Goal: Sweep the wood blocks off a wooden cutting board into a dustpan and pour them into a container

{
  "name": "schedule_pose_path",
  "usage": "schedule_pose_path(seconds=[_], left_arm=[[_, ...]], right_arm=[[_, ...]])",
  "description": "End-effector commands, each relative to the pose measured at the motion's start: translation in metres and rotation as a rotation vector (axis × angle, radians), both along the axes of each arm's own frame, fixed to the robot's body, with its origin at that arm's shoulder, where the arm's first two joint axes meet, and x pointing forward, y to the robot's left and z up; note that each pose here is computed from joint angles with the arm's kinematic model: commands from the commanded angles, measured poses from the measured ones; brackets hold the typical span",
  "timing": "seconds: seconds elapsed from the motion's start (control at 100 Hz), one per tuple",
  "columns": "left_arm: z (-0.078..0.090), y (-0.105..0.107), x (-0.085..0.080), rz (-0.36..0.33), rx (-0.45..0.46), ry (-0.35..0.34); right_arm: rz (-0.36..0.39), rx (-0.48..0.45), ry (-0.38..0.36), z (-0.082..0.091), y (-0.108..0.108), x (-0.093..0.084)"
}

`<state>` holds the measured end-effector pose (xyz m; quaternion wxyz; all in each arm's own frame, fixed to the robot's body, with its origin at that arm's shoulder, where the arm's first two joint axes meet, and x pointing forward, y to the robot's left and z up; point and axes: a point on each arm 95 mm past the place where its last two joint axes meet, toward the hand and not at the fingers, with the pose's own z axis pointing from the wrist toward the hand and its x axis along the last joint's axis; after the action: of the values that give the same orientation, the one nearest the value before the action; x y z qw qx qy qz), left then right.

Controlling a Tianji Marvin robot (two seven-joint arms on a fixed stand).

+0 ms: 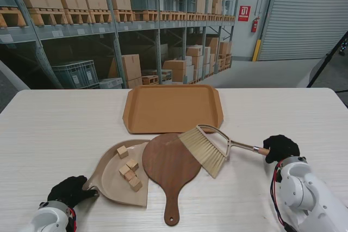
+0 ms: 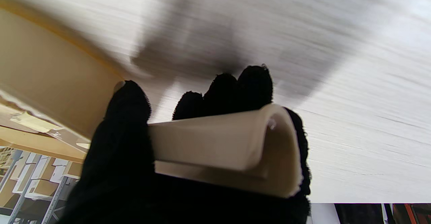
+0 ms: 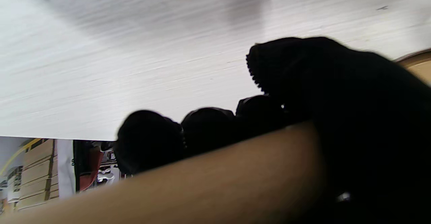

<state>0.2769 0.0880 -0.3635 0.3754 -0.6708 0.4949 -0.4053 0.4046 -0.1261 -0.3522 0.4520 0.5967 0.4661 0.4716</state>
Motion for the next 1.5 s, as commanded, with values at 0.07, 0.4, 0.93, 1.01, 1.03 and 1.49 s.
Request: schedule_pose_path(seconds=[0.07, 0.4, 0.93, 1.01, 1.03, 1.49], left_arm=[[-0.001, -0.003, -0.001, -0.007, -0.006, 0.019], [-0.001, -0.002, -0.001, -0.009, -0.007, 0.02], [-0.001, -0.003, 0.0, -0.012, -0.005, 0.019], [-0.001, -0.003, -0.001, -0.012, -0.005, 0.019], [-0.001, -0.003, -0.001, -0.012, -0.004, 0.019], [0.0, -0.003, -0.001, -0.011, -0.003, 0.019]], right_arm=[[-0.049, -0.032, 0.026, -0.008, -0.017, -0.007], [-0.107, -0.084, 0.06, -0.021, -0.042, -0.019], [-0.136, -0.137, 0.155, -0.044, -0.056, -0.026], [-0.136, -0.148, 0.173, -0.047, -0.058, -0.027], [-0.136, -0.149, 0.179, -0.047, -0.058, -0.027], [-0.093, -0.208, 0.268, -0.048, -0.063, -0.03]])
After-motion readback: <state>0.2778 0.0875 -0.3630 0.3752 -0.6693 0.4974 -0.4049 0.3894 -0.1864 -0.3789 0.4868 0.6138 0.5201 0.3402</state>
